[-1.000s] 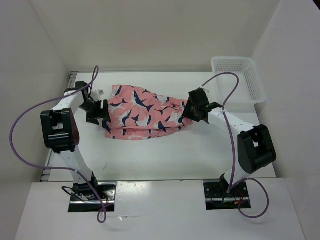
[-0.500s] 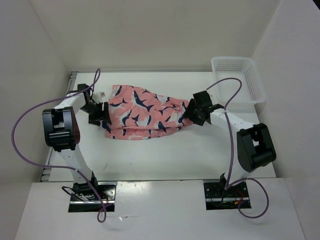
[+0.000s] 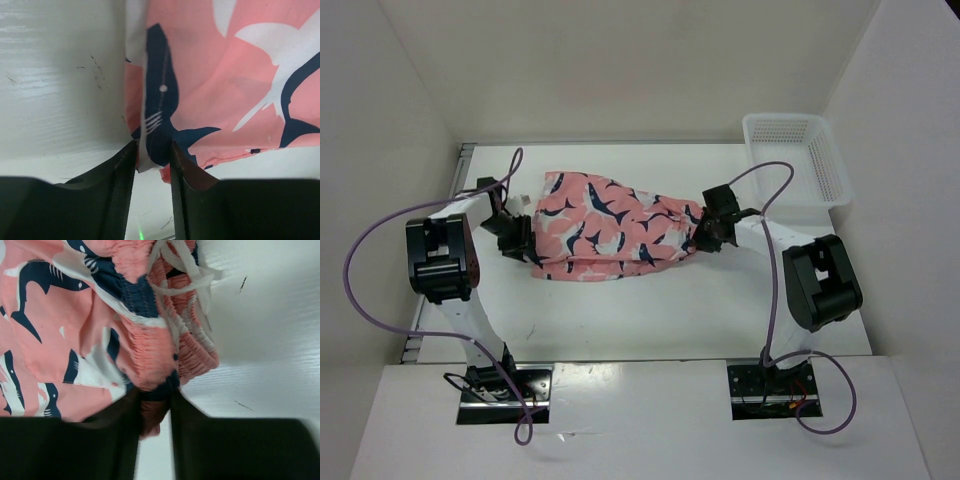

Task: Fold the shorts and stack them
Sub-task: Fold the shorts

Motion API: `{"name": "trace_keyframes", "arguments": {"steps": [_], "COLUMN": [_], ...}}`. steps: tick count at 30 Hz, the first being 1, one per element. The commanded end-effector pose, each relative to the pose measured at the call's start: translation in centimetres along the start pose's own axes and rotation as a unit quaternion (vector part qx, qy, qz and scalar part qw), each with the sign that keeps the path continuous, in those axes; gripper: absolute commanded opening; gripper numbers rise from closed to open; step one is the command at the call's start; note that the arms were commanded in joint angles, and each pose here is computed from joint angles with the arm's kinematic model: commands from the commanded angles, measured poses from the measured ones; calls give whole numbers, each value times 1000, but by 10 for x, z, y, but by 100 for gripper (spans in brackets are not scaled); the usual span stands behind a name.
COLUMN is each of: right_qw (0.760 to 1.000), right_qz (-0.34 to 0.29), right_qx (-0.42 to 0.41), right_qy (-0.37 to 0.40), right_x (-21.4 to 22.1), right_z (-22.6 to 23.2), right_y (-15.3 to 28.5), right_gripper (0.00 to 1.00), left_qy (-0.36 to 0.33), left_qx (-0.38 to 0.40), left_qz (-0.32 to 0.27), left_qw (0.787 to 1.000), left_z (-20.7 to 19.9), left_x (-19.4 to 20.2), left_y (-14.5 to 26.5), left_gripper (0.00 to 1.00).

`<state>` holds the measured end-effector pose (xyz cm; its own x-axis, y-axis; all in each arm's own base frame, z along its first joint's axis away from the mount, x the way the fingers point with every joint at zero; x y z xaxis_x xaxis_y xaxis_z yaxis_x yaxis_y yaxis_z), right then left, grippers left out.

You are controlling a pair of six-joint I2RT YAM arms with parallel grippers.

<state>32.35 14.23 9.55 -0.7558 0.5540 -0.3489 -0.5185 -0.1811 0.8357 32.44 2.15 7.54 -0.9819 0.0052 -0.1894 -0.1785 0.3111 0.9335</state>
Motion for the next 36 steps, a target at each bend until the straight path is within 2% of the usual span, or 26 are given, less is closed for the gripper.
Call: {"name": "trace_keyframes", "arguments": {"steps": [1,2,4,8,15,19,23,24,27,28,30,33,36], "right_qw": [1000,1000,999,999,998,997,997,997,996,995,995,996,997], "right_qz": [-19,-22,-26,-38,-59,-59,-65,-68,-73,-79,-75,-60,-31], "right_qx": [-16,-19,-23,-29,-34,-41,-50,-49,-45,-48,-34,-20,-5], "right_qy": [-6,-6,-2,3,8,8,10,6,-17,-41,-57,-66,-67], "right_x": [-16,-18,-20,-27,-36,-38,-45,-48,-53,-59,-52,-41,-33], "right_z": [11,14,15,22,24,27,31,29,15,8,-9,-23,-30], "right_y": [-2,2,5,22,40,45,49,53,60,67,63,51,29], "right_gripper": [21,17,9,4,1,1,0,0,0,0,0,0,0], "left_qy": [-3,-5,-7,-18,-34,-40,-49,-52,-57,-63,-55,-50,-55], "left_qx": [14,13,12,-3,-36,-39,-2,30,76,103,119,72,12], "left_qz": [-2,-7,-12,-40,-87,-104,-121,-124,-94,-58,21,120,136], "left_qw": [1000,1000,1000,999,995,993,991,991,991,991,991,989,989], "left_z": [-1,-1,-1,-3,-8,-14,-34,-43,-72,-93,-105,-93,-69], "left_x": [-4,-8,-12,-24,-45,-53,-60,-60,-46,-29,4,53,62], "left_y": [-4,-2,0,18,59,80,110,115,132,130,109,61,29], "left_gripper": [39,29,20,3,1,8,2,0,0,0,0,0,0]}}
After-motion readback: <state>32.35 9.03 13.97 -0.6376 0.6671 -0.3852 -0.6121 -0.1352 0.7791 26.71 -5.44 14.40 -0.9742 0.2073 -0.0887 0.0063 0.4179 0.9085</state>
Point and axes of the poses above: each gripper's point midway between its finger pads, its own y axis back along the fingers, its own z axis along the line the jaws close on, x = y × z, the point moved 6 cm from there along y, back along the fingers, and after that the axes turned 7 degrees about -y, right-handed, at the moved point
